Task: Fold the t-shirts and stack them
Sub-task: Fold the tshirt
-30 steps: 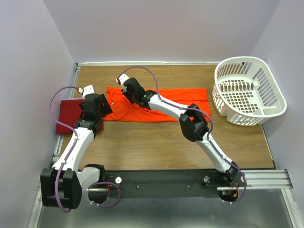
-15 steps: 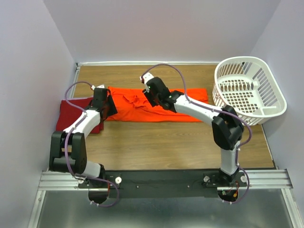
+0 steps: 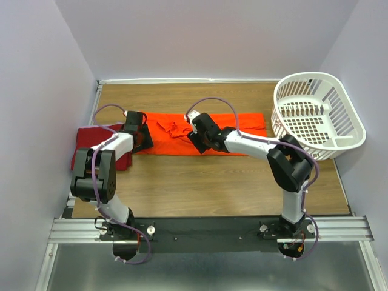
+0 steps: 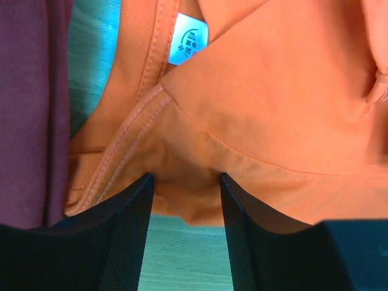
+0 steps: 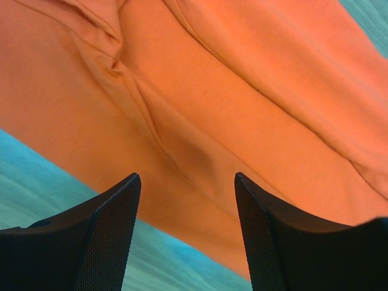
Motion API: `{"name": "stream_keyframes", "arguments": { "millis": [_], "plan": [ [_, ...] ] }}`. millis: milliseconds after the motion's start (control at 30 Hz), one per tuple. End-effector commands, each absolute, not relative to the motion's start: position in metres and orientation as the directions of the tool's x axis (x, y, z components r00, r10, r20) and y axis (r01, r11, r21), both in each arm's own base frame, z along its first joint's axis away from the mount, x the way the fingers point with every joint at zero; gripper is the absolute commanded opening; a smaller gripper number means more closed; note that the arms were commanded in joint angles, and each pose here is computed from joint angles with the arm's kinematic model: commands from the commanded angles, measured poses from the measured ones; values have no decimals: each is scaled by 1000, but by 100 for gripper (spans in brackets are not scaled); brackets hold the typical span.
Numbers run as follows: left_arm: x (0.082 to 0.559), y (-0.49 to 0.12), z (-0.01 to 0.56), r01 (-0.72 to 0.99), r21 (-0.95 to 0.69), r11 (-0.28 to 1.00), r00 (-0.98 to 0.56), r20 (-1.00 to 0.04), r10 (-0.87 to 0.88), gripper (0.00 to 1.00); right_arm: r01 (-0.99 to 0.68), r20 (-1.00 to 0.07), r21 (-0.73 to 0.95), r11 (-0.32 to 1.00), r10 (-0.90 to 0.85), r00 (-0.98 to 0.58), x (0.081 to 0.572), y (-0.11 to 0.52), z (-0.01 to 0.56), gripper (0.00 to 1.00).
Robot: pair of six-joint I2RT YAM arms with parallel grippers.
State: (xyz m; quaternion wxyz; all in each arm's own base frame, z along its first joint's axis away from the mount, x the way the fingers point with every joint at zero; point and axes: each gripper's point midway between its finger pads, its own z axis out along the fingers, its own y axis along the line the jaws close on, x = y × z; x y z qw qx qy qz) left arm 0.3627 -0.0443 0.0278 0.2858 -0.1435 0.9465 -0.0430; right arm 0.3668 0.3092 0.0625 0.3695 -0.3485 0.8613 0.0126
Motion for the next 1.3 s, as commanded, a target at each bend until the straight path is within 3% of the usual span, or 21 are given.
{"name": "stream_keyframes", "arguments": {
  "millis": [0, 633, 967, 1067, 1267],
  "plan": [
    [356, -40, 22, -246, -119, 962, -817, -508, -272, 56, -627, -626, -248, 738, -616, -478, 377, 308, 46, 70],
    [349, -21, 26, -287, -30, 958, -807, -531, -259, 56, -542, -594, -340, 768, -623, -510, 425, 258, 38, 69],
    [350, -21, 30, -286, -35, 957, -800, -540, -259, 56, -294, -646, -467, 834, -549, -530, 495, 188, 87, 69],
    [350, -21, 32, -286, -38, 957, -797, -545, -260, 56, -243, -662, -471, 848, -522, -538, 492, 174, 101, 68],
    [352, -23, 35, -284, -48, 958, -792, -551, -262, 56, -364, -714, -309, 879, -467, -521, 444, 186, 111, 65]
  ]
}}
